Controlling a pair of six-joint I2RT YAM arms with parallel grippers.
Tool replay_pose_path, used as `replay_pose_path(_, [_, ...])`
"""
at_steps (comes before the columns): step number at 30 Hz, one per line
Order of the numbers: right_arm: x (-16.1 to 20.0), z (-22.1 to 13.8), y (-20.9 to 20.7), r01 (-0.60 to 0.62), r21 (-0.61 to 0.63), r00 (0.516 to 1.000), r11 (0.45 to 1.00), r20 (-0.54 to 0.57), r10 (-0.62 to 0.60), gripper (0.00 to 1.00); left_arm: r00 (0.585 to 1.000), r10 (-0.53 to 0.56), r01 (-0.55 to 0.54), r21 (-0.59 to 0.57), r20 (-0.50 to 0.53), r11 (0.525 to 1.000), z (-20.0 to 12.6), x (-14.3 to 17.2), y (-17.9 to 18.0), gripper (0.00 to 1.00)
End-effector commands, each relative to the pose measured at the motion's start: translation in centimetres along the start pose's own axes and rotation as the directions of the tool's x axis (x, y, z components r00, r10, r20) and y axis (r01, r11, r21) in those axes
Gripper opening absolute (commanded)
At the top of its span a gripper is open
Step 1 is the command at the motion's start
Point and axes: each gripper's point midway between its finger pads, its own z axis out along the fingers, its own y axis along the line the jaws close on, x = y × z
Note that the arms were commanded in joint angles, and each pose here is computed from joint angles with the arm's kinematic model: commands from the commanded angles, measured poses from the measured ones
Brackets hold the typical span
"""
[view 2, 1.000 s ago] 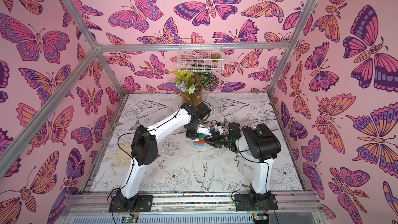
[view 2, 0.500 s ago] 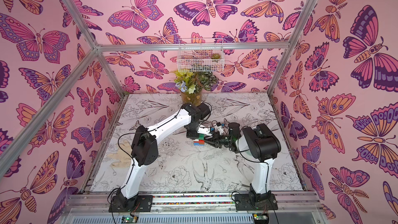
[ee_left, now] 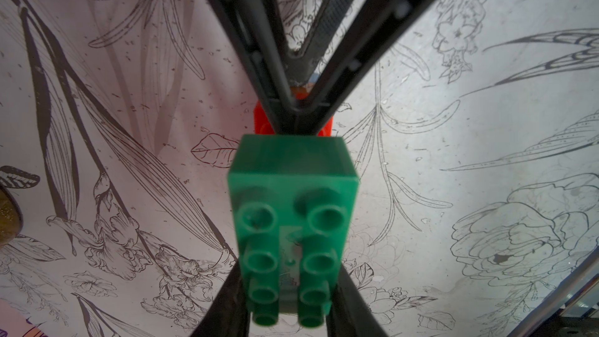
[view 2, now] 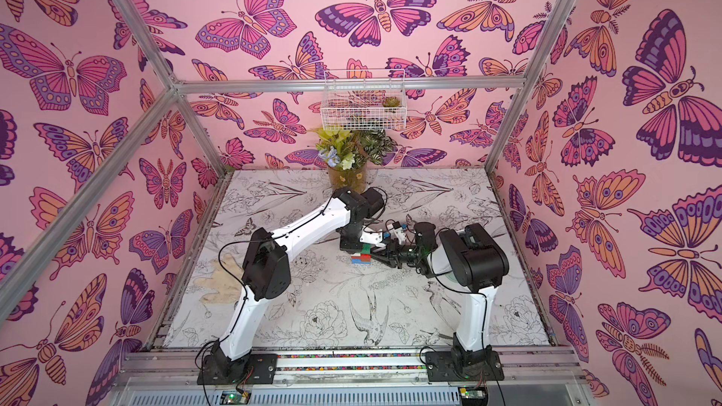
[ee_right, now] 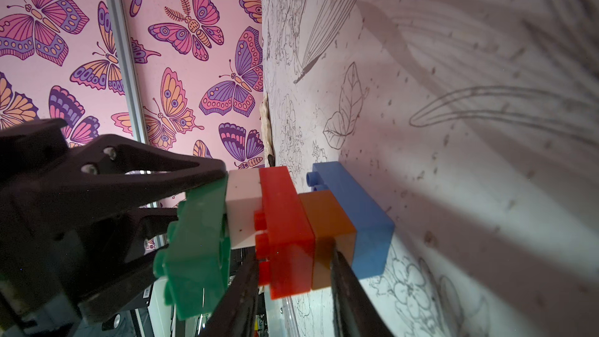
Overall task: Assemble the number 5 with lego
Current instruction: Assemble the lego brick with the lego brick.
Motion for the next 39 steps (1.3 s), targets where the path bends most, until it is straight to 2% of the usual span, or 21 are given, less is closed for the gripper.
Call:
replay_pose_path(1, [1.0, 0.7, -3.2, -0.105, 0.084, 0.994, 0.991, -0.001, 0.106, 0.37, 0.998, 0.068, -0.065, 0.287, -0.001, 0.956, 6.8, -2.0, -6.0, 0.00])
replay_pose_path(9, [1.1, 0.7, -3.2, -0.103, 0.089, 0.995, 0.991, -0.004, 0.104, 0.37, 0.997, 0.075, -0.072, 0.248, -0.002, 0.966, 6.0, -2.1, -5.2, 0.00])
replay_pose_path(16, [1.0, 0.7, -3.1, -0.102, 0.084, 0.995, 0.991, -0.002, 0.103, 0.37, 0.998, 0.066, -0.064, 0.250, 0.000, 0.966, 6.7, -2.6, -4.8, 0.01])
replay_pose_path(32, [1.5, 0.8, -2.5, -0.087, 0.108, 0.996, 0.990, -0.009, 0.088, 0.37, 0.999, 0.000, 0.003, 0.086, -0.042, 0.996, 3.4, -1.9, -1.9, 0.28])
replay_pose_path(39, [1.5, 0.7, -2.4, -0.084, 0.113, 0.996, 0.990, -0.008, 0.086, 0.36, 1.000, -0.018, 0.018, 0.032, -0.019, 0.999, 1.9, -2.2, -0.8, 0.55])
